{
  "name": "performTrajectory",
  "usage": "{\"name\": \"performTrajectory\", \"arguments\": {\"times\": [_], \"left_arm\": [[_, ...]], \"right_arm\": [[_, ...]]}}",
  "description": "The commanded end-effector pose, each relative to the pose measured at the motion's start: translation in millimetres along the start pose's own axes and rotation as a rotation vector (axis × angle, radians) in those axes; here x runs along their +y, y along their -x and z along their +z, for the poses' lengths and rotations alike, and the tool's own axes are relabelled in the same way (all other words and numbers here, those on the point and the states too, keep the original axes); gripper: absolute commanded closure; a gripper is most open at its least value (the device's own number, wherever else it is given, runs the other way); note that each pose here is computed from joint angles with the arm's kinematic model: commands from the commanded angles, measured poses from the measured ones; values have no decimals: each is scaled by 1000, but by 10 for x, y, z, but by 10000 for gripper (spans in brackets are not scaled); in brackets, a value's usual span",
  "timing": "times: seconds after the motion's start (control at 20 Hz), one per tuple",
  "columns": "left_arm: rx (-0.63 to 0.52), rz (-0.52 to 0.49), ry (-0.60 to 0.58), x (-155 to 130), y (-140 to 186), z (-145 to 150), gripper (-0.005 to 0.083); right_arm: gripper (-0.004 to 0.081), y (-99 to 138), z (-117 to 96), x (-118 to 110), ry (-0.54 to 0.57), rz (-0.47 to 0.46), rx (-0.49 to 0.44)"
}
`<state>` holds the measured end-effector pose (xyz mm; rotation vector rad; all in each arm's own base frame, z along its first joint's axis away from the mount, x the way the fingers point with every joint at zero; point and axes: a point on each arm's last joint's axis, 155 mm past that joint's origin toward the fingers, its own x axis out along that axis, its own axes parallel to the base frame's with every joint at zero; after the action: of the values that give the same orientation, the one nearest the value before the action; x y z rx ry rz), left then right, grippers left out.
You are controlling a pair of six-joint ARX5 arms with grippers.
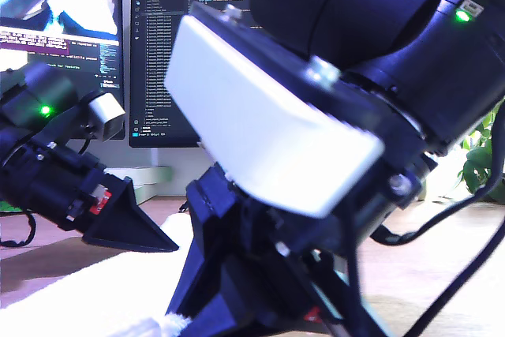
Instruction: Fold the tea towel to a neat square and place it to the right
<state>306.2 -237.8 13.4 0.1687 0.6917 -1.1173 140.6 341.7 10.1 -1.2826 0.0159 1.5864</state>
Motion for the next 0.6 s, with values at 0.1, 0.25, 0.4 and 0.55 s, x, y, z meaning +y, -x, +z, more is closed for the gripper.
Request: {"name": "performTrajectory", "arguments": {"times": [0.1, 0.25, 0.4, 0.55], "left_arm": [[167, 21, 55, -80, -124, -522, 793], [237, 48, 68, -88, -118, -673, 793], [278, 43, 91, -128, -100, -767, 793], [332, 18, 121, -228, -74, -894, 793]], "right_arm": [[781, 157, 130, -121, -47, -61, -36], [781, 313, 209, -291, -121, -125, -54], [781, 453, 221, -385, -147, -166, -43], [781, 569, 197, -458, -201, -198, -33]]}}
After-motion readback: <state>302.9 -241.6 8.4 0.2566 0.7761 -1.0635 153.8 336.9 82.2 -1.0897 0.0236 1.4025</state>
